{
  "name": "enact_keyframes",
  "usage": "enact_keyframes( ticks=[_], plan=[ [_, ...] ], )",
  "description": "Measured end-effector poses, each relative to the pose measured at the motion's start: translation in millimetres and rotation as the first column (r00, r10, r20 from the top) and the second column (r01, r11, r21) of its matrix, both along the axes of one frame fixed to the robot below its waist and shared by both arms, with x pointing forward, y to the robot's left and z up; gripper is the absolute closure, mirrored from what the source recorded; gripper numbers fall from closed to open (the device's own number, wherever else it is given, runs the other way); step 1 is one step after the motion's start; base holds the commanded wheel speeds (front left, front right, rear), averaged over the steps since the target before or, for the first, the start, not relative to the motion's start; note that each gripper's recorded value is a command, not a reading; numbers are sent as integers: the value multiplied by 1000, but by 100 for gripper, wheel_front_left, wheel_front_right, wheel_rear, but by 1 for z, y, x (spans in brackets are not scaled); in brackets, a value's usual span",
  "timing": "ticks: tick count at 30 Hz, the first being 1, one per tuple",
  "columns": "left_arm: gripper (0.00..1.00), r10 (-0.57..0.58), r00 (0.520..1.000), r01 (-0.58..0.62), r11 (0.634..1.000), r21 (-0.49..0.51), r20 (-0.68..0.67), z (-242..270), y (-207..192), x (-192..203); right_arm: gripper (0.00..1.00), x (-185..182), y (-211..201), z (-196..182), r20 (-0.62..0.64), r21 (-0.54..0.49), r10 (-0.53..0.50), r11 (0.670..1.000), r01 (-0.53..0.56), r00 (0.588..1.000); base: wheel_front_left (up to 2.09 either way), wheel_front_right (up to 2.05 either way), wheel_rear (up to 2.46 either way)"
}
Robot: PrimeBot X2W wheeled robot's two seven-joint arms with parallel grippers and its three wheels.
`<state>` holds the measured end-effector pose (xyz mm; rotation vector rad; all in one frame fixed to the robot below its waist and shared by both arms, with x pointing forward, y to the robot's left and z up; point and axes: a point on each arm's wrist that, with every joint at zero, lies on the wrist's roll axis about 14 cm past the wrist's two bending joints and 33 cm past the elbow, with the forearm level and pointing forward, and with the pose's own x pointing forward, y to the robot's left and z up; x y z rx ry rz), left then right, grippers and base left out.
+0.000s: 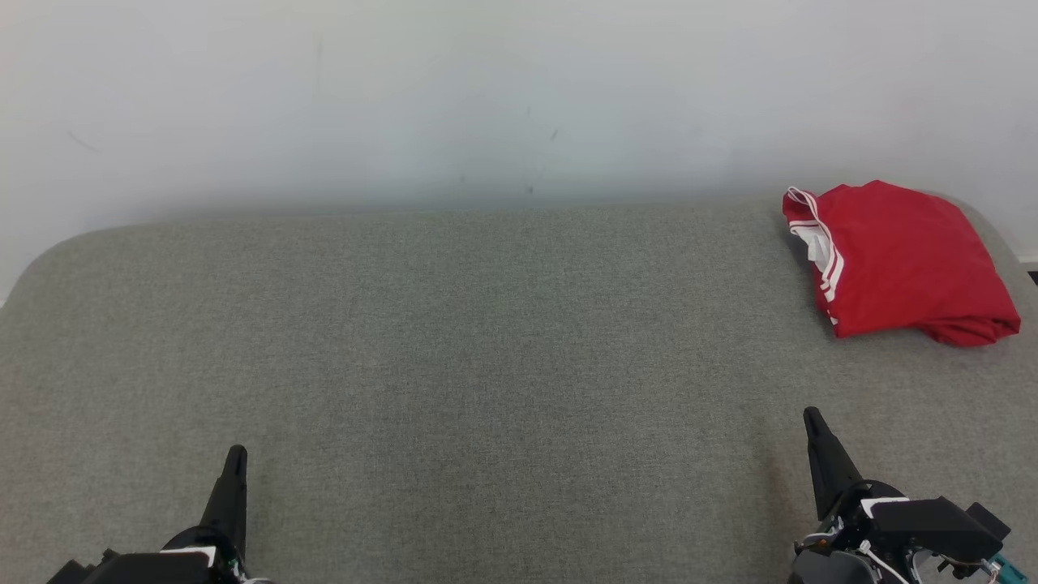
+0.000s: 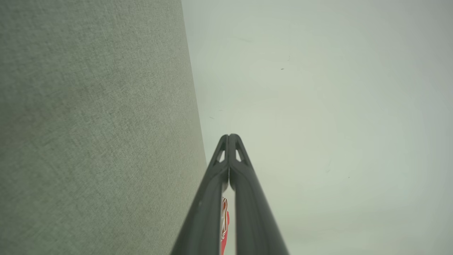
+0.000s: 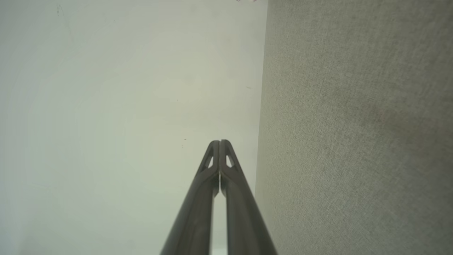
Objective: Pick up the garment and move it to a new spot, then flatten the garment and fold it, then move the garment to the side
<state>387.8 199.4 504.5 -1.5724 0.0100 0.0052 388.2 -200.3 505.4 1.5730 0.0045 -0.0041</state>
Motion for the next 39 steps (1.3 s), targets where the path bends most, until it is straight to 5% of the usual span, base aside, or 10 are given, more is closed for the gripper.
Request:
enact_keyframes(
  ticks=[39],
  plan=[
    [100, 0, 1000, 0, 1000, 0, 0, 0, 0, 0, 100, 0, 0, 0, 0, 0, 0, 1000, 0, 1000, 0, 0, 0]
  ],
)
